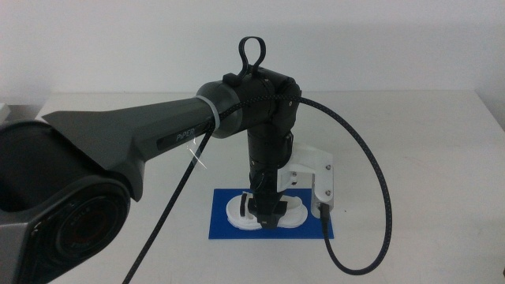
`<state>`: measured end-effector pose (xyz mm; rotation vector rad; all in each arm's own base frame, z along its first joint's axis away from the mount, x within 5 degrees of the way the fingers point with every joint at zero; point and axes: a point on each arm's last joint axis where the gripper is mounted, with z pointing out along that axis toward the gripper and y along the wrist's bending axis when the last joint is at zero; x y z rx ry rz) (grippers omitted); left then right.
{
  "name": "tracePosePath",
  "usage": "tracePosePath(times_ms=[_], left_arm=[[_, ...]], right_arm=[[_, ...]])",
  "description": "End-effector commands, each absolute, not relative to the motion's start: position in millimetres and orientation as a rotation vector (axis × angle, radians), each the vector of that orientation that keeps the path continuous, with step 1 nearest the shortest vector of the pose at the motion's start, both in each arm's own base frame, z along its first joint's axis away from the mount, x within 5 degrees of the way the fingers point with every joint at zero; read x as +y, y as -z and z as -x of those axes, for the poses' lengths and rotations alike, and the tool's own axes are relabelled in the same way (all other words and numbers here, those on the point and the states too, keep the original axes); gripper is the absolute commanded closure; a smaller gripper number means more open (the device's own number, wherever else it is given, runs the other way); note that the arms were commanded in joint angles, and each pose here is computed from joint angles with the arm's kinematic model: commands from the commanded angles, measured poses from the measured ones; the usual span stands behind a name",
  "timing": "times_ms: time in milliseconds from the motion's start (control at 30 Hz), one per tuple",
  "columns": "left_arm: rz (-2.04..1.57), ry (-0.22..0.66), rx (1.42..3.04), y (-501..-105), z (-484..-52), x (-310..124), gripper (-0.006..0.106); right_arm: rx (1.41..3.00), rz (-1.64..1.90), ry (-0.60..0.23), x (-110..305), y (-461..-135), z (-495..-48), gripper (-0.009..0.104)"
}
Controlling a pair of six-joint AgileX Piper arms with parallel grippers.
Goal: Use one arm to grab the shoe from the table and place it on the mat.
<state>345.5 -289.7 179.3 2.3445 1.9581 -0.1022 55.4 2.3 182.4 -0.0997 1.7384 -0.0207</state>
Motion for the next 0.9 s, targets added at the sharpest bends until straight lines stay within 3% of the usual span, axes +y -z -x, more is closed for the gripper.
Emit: tracePosePath(times_ms=[0, 167, 467, 633, 867], left_arm=[[-2.254, 0.089, 1.921, -215, -343, -291, 0.030], [-2.250, 0.087, 1.927, -215, -344, -291, 0.018], [-2.183, 0.116, 2.078, -232, -339, -289, 0.018], [-2.035, 0.108, 2.084, -272, -339, -289, 0.018], [-1.908, 0.117, 1.954, -339, -326, -281, 0.018]], right_arm=[[1.673, 0.112, 0.038, 2, -187, -57, 0.017], [1.673, 0.112, 0.038, 2, -187, -57, 0.017], [1.673, 0.112, 0.038, 2, -187, -57, 0.017], [1.673, 0.112, 0.038, 2, -187, -57, 0.017], [1.673, 0.112, 0.038, 2, -187, -57, 0.017]])
